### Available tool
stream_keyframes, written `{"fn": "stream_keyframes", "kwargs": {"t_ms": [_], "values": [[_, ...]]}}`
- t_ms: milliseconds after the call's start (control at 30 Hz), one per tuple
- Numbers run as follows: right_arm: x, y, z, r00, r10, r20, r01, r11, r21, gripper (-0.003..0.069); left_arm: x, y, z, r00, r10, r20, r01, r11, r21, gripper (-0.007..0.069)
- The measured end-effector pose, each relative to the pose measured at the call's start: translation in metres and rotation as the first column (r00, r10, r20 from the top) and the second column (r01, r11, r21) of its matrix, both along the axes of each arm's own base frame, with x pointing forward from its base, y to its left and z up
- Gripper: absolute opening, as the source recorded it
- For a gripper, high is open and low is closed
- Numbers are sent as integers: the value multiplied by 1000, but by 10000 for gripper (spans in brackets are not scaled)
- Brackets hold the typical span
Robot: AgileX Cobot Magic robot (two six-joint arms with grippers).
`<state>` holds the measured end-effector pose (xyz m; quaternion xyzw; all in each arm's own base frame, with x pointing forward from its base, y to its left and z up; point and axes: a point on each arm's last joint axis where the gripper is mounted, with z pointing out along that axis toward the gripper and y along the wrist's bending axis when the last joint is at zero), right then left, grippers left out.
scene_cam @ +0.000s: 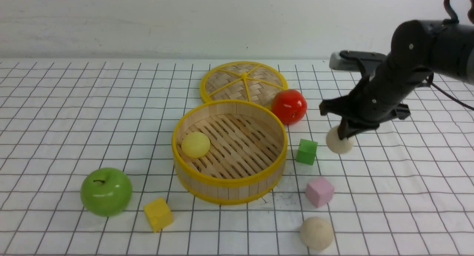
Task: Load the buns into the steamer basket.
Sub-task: Use the right arm to put the steamed stuffed bun into the steamer
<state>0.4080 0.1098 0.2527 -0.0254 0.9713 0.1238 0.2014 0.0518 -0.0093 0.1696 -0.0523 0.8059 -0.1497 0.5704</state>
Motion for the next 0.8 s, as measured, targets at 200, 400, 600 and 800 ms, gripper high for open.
{"fn": "stream_keyframes", "kwargs": {"t_ms": [200,400,600,800], "values": [[7,34,27,987,78,143,-112,961,252,2,0,0,0,1000,0,0,0,1000,0,78],[14,73,10,953,156,261,-233,927,295,4,0,0,0,1000,0,0,0,1000,0,85],[22,92,-32,954,186,234,-247,932,266,43,0,0,0,1000,0,0,0,1000,0,91],[27,95,-58,965,186,183,-230,938,260,246,0,0,0,1000,0,0,0,1000,0,92]]}}
